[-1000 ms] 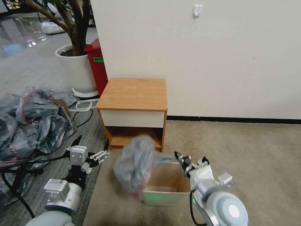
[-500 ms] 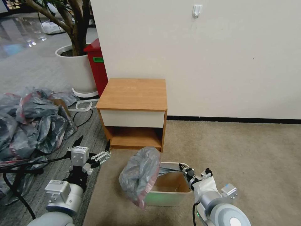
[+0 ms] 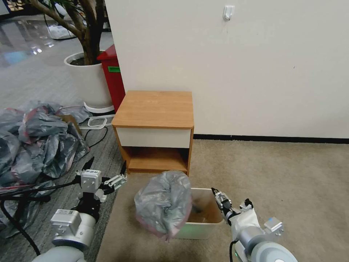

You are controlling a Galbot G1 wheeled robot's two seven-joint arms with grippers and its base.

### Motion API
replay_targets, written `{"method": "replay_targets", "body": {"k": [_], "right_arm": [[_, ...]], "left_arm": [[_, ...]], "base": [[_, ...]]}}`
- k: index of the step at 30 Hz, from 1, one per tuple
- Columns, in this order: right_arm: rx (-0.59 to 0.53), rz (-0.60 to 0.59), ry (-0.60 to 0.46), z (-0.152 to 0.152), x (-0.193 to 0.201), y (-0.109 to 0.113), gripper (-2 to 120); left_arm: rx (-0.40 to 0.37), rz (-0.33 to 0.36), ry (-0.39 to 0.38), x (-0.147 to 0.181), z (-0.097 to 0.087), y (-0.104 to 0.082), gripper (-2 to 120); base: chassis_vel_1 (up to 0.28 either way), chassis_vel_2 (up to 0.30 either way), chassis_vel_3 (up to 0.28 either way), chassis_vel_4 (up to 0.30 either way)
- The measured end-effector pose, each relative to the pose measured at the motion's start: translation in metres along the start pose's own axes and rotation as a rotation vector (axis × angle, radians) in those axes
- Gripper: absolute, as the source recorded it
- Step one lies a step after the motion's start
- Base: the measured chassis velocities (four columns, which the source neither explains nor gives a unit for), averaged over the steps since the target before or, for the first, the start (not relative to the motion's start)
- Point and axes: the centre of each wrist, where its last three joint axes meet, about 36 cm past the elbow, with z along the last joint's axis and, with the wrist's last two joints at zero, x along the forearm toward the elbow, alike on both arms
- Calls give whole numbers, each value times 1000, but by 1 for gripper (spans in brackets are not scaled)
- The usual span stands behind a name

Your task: Pick up the garbage bag from the table and place it over the trash can.

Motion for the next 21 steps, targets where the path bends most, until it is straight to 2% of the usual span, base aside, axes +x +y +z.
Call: {"method": "replay_targets", "body": {"k": [1, 2, 7, 16, 19, 21], "right_arm": [[0, -3, -13, -3, 5, 2, 80], [0, -3, -13, -3, 5, 2, 80], [37, -40, -74, -10, 17, 10, 99], [85, -76, -125, -14, 17, 10, 100], [89, -76, -115, -11, 12, 6, 100], [88, -72, -106, -8, 8, 4, 100]], "left_arm": [[5, 8, 12, 0, 0, -2, 100], [5, 8, 12, 0, 0, -2, 100], [11, 43, 52, -5, 7, -9, 100], [-5, 103, 171, -21, 26, -27, 100], [-17, 122, 195, -25, 31, -35, 95], [-32, 125, 243, -27, 35, -42, 85]], "base": [[0, 0, 0, 0], [0, 0, 0, 0], [0, 0, 0, 0], [0, 0, 0, 0], [0, 0, 0, 0], [0, 0, 0, 0]]}}
